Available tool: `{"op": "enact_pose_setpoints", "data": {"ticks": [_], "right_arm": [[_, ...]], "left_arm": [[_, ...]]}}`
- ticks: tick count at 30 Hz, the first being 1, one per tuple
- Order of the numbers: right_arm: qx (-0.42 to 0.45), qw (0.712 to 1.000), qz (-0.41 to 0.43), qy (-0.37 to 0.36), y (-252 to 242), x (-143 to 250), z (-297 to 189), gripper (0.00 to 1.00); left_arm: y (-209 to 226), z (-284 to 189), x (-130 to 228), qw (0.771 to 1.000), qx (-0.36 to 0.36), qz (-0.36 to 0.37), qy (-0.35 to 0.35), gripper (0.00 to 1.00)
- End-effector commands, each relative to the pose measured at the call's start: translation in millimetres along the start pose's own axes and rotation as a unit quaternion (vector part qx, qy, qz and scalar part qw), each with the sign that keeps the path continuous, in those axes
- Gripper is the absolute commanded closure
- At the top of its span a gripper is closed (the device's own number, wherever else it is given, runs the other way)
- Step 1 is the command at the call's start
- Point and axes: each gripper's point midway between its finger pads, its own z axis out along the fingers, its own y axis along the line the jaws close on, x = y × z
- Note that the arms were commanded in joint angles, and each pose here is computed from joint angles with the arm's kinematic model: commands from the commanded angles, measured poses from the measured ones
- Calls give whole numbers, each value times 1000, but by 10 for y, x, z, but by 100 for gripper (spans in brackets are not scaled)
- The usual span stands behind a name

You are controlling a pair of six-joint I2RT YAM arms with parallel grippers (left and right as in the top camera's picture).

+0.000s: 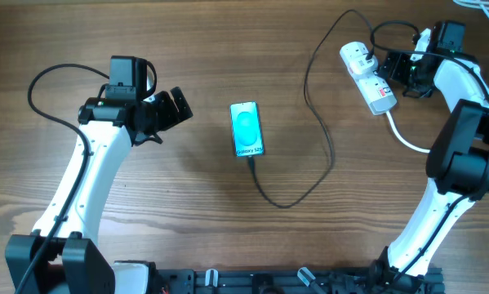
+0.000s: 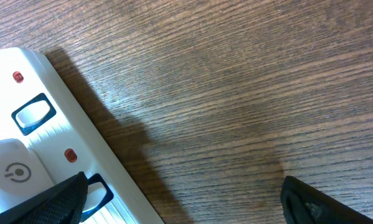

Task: Plug charger to phone and switch on socket
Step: 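Press down the power strip's rocker switch with the right gripper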

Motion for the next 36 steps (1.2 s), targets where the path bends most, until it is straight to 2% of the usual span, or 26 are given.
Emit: {"op": "enact_pose_setpoints", "data": {"ticks": [1, 4, 20, 24, 28, 36], "right_arm": [[-9, 1000, -1, 24, 28, 170, 114, 0], [16, 1000, -2, 20, -59, 152, 114, 0], [13, 1000, -9, -18, -42, -36, 115, 0], [56, 998, -7, -23, -190, -53, 104, 0], [55, 998, -6, -8, -189, 21, 106, 0], [-7, 1000, -3, 17, 21, 134, 116, 1]], "left_arm": [[7, 26, 12, 1000, -5, 6, 2, 0], [7, 26, 12, 1000, -5, 6, 2, 0], [7, 26, 12, 1000, -5, 6, 2, 0], [7, 26, 12, 1000, -5, 6, 2, 0], [7, 26, 12, 1000, -5, 6, 2, 0], [7, 26, 12, 1000, -5, 6, 2, 0]]}}
